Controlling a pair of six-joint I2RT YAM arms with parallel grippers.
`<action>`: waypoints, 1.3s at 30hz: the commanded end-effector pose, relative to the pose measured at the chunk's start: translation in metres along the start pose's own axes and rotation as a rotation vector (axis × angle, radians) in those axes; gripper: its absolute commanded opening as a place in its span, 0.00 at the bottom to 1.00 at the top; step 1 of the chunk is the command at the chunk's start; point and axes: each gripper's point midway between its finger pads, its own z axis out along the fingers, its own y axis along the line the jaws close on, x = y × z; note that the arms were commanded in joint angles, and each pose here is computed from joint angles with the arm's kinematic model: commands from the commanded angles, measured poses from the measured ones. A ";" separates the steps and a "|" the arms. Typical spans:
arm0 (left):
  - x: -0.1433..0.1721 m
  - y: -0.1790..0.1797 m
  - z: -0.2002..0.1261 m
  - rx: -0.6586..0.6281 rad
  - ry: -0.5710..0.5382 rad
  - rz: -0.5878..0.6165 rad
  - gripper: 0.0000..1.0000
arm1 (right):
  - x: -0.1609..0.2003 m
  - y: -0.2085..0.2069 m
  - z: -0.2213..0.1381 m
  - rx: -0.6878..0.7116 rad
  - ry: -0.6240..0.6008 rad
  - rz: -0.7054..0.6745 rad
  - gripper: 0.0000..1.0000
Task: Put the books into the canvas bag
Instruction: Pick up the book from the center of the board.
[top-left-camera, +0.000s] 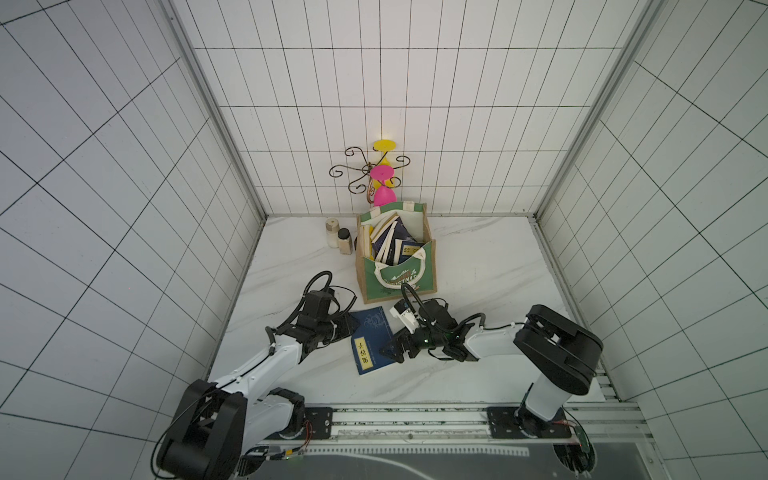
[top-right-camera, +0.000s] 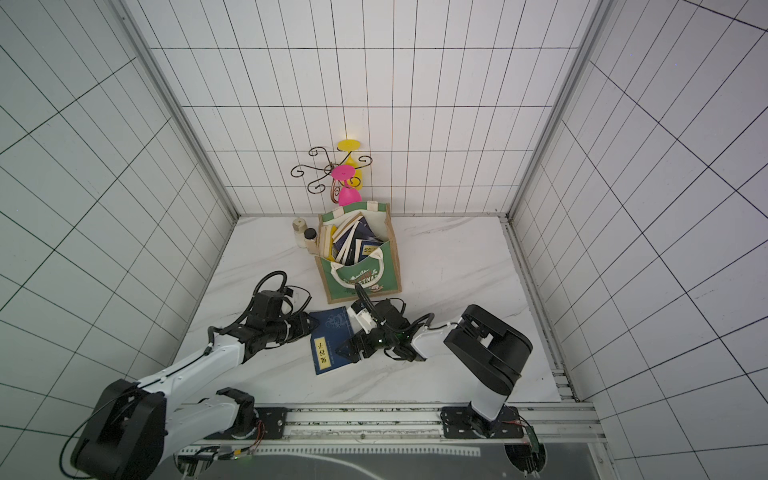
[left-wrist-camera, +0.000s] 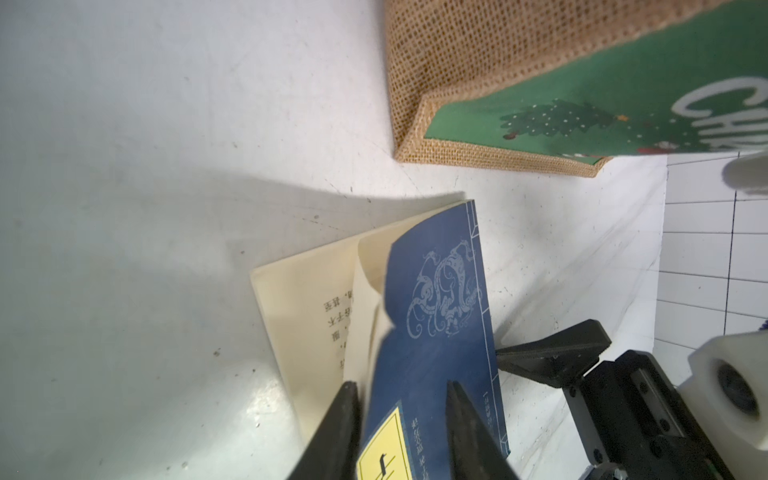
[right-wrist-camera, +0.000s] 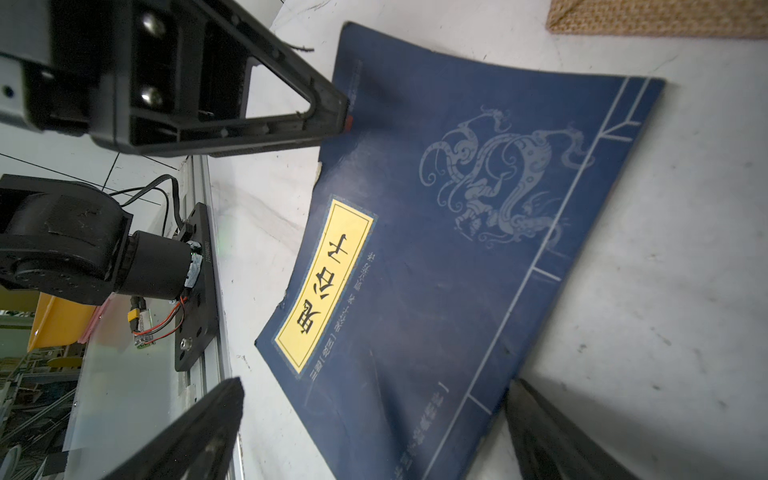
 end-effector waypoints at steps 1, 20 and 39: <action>0.001 -0.005 0.005 0.037 0.012 0.028 0.28 | -0.016 0.013 0.005 -0.047 -0.025 -0.023 0.99; 0.007 -0.074 -0.037 0.417 -0.092 0.255 0.00 | -0.013 -0.011 -0.019 -0.108 -0.074 0.072 0.99; 0.039 -0.106 -0.048 0.536 -0.077 0.374 0.00 | -0.030 0.038 -0.055 -0.441 -0.222 0.092 0.24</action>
